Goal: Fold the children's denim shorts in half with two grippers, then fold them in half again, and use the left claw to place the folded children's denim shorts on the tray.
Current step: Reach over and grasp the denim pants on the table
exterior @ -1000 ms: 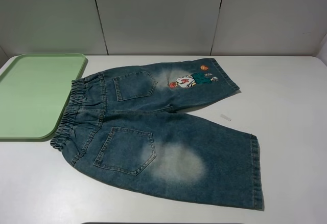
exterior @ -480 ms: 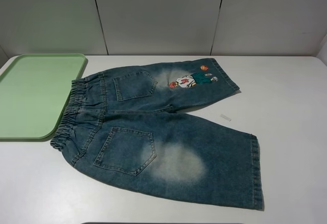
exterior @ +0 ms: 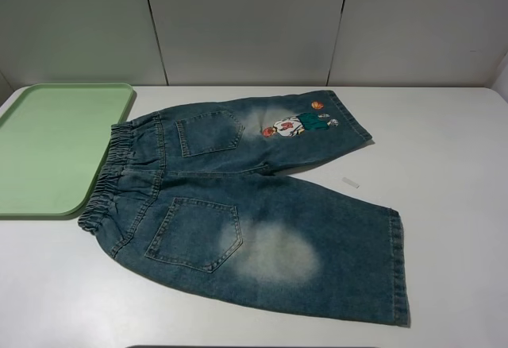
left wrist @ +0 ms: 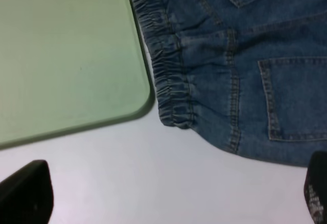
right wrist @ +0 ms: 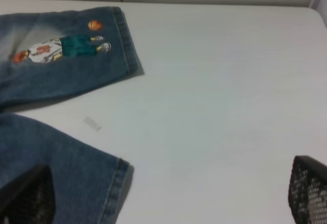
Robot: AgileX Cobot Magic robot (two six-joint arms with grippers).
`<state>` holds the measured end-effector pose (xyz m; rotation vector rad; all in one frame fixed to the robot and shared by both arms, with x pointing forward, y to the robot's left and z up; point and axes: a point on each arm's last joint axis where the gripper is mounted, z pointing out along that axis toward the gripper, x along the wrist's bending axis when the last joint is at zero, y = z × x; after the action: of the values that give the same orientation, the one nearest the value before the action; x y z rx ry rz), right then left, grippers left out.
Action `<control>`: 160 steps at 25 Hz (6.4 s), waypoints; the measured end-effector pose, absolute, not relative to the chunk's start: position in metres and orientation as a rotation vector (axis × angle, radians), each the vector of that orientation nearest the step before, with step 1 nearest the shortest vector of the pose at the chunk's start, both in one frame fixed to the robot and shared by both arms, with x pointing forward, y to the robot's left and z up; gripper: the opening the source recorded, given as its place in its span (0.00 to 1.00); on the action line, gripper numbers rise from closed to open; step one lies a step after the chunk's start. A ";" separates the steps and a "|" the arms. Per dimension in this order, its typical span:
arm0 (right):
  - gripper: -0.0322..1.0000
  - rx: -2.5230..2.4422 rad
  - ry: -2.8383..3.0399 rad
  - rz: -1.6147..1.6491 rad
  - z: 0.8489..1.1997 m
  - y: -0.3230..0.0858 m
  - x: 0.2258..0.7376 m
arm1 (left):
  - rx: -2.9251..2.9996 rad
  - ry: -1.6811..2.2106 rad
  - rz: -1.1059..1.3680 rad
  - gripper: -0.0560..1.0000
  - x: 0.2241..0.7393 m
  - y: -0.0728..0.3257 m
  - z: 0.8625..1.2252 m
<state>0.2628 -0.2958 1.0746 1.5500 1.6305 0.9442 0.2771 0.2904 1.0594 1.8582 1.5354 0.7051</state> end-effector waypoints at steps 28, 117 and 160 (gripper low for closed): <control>0.70 1.492 1.853 0.931 1.073 -0.284 0.302 | 2.144 1.372 0.607 0.98 0.345 0.278 1.060; 0.70 0.615 2.951 0.354 0.968 -0.169 0.374 | 2.996 0.472 0.253 0.96 0.386 0.229 0.960; 0.70 0.559 2.986 0.267 0.908 -0.182 0.363 | 3.079 0.166 0.211 0.94 0.416 0.214 0.909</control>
<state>0.3632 -0.1815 0.9076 0.5590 2.9864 0.2666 0.4158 0.2142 0.9094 3.0787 0.1662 0.2111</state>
